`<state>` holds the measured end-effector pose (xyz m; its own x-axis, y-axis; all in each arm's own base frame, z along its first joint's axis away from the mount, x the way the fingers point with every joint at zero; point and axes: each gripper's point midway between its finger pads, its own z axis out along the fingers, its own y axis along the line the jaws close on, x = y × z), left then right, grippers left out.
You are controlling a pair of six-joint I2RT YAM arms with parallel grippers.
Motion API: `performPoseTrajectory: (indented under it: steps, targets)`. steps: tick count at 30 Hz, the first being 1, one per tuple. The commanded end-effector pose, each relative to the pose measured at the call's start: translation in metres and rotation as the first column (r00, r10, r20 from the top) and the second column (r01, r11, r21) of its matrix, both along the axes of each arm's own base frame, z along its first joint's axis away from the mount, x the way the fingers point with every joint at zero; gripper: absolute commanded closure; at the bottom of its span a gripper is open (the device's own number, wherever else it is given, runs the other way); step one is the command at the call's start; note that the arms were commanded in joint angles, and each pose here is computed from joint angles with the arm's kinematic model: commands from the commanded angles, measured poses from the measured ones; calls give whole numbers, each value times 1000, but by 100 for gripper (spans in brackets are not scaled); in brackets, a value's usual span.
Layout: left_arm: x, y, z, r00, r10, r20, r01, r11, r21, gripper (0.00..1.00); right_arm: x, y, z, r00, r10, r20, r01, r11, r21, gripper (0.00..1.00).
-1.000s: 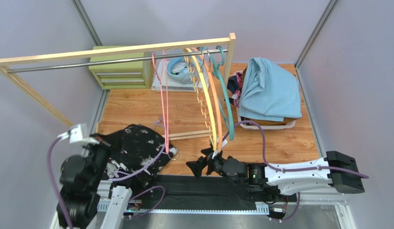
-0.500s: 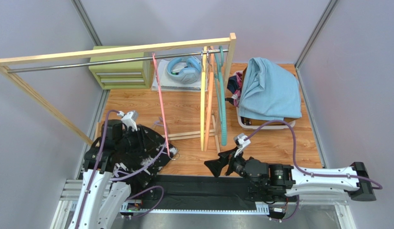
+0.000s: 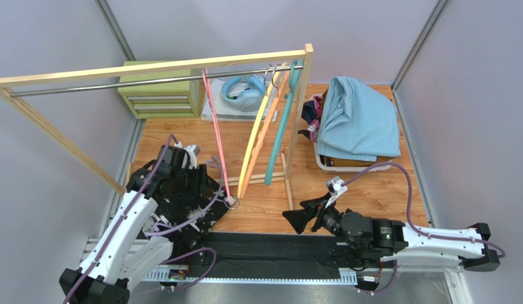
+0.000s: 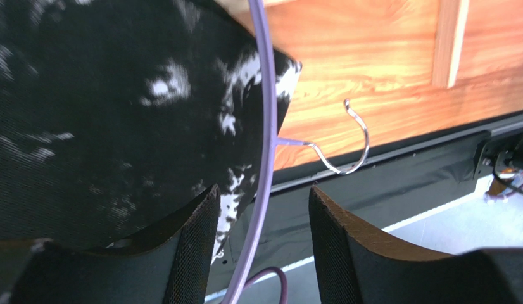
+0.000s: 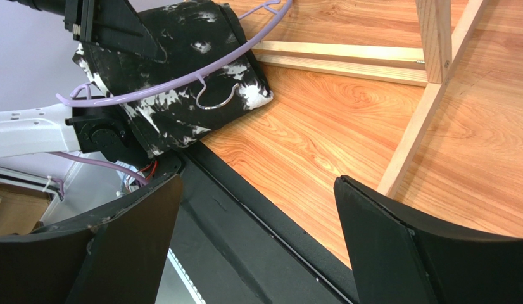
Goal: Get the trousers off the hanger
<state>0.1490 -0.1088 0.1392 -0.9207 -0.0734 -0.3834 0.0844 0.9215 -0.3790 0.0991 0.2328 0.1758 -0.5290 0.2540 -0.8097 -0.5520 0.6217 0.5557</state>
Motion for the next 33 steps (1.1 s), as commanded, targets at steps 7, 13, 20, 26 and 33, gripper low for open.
performPoseTrajectory:
  steps: [7, 13, 20, 26, 33]
  targets:
    - [16, -5, -4, 1000, 17, -2, -17, 1000, 12, 37, 3, -15, 6, 1000, -30, -1, 30, 999, 35, 4]
    - [4, -17, -14, 996, -41, -83, 40, 999, -10, 38, 6, -22, 8, 999, -45, 21, 44, 998, 51, 4]
    - [-14, -38, -38, 962, -165, -218, 171, 985, 9, 56, 5, -21, 10, 999, -40, 17, 39, 998, 51, 4]
    - [-10, -36, -42, 959, -157, -236, 169, 985, 31, 74, 3, -17, 6, 1000, -28, 10, 28, 999, 37, 4]
    - [-2, -45, -7, 984, -139, -109, 132, 989, -67, 100, 0, -1, 10, 998, 25, 58, -24, 1000, -17, 4]
